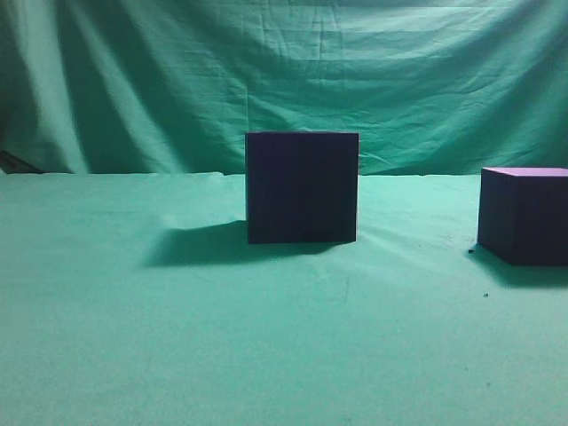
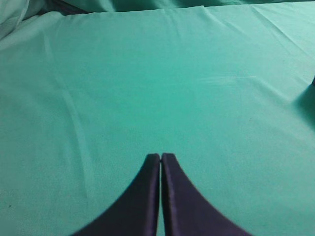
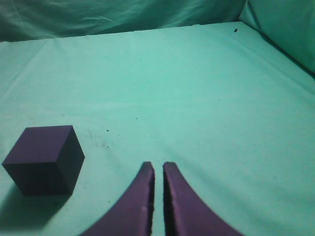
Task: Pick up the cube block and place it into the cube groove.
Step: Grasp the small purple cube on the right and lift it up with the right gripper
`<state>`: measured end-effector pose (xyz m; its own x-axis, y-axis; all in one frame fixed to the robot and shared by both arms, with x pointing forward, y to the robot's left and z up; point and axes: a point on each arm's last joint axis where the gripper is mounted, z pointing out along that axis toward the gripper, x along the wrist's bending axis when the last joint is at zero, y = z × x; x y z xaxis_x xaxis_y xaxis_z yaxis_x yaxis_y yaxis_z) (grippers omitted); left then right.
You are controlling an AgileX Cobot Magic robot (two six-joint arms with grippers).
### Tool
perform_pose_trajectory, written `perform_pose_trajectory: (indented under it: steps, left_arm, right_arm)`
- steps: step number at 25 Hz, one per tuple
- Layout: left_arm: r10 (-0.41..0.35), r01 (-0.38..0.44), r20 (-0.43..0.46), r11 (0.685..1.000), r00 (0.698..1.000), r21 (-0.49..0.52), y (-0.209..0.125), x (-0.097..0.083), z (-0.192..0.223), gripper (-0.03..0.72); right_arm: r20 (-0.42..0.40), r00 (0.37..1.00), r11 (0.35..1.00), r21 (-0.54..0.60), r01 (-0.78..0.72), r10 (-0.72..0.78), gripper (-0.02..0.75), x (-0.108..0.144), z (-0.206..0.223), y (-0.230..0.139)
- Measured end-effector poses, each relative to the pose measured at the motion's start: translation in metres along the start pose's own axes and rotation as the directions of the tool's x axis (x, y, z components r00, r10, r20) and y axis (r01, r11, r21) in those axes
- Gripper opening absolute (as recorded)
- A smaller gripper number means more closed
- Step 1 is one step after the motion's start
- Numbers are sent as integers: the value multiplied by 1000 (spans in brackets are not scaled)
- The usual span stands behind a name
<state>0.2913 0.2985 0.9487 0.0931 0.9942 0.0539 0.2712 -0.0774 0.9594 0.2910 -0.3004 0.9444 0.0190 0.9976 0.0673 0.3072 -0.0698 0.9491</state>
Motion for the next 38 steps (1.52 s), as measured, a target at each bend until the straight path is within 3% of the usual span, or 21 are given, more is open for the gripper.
perform_pose_trajectory:
  steps: [19,23,27,29,33,38]
  left_arm:
    - [0,0,0,1000,1000,0,0,0,0,0]
    - [0,0,0,1000,1000,0,0,0,0,0]
    - [0,0,0,1000,1000,0,0,0,0,0]
    - [0,0,0,1000,1000,0,0,0,0,0]
    - [0,0,0,1000,1000,0,0,0,0,0]
    - [0,0,0,1000,1000,0,0,0,0,0]
  right_arm:
    - [-1,1000,1000,-7,2,-2,49,0,0,1]
    - [-45,999,987,-158,-26,19,49,4,-1,15]
    - [-100,995,931,-359,-63,28,49,8,-7,33]
    - [-110,994,914,-400,-67,25,49,8,-8,37]
    - [-91,995,941,-332,-64,36,49,9,-14,57]
    - [-38,997,996,-50,-73,71,49,10,-4,88]
